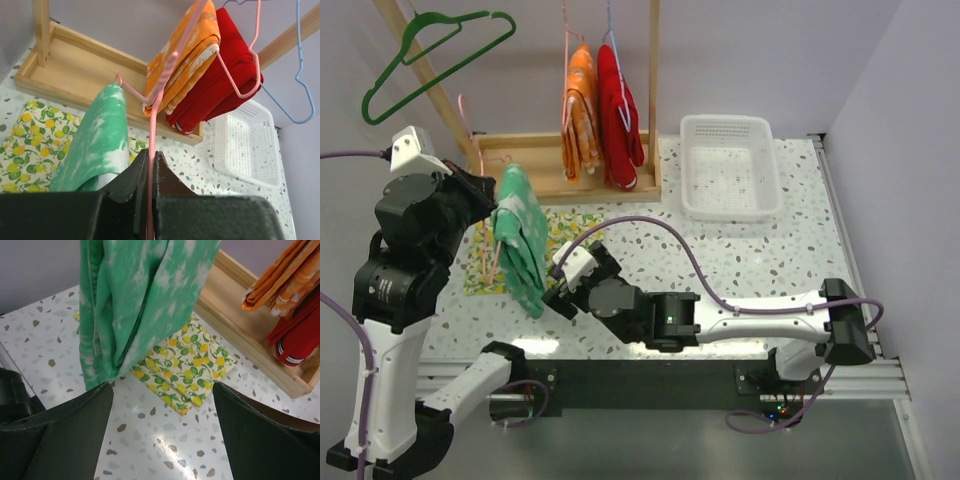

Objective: Remove the trousers from the hanger

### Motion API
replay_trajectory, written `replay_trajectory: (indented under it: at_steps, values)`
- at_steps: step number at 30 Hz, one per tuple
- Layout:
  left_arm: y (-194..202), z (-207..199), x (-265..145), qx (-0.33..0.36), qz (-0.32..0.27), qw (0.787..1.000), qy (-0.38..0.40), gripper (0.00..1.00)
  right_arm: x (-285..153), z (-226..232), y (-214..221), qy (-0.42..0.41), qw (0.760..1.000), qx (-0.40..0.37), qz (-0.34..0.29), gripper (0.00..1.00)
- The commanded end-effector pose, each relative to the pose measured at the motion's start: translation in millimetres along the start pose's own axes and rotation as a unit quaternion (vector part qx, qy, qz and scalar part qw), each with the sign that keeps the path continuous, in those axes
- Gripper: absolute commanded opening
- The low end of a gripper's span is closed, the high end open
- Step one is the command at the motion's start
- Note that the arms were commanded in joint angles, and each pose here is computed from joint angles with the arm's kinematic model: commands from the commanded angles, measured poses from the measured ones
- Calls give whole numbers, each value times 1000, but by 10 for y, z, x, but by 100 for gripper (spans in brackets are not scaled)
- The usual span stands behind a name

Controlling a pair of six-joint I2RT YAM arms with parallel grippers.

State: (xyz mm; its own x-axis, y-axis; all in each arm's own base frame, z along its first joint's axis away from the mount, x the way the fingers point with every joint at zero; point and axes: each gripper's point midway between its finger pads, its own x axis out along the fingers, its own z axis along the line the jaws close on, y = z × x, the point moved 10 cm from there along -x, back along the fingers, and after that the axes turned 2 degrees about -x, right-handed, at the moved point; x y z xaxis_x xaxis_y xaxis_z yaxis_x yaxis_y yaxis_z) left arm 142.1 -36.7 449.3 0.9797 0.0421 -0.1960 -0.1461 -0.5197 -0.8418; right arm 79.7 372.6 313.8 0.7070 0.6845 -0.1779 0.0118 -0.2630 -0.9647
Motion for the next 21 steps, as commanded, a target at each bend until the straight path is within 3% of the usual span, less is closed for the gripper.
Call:
replay_trajectory:
  at_steps: [1, 11, 21]
  values:
    - [-432, -181, -197, -25, -92, 995, 42, 0, -25, -113, -683, 21, 988, 76, -130, 84]
    - [-366, -133, -194, -12, -78, 996, 33, 0, 70, 184, -992, -116, 978, 83, -153, 82]
    - [-421, -144, -288, -10, -81, 996, 42, 0, 480, 234, -792, -102, 983, 95, -120, 80]
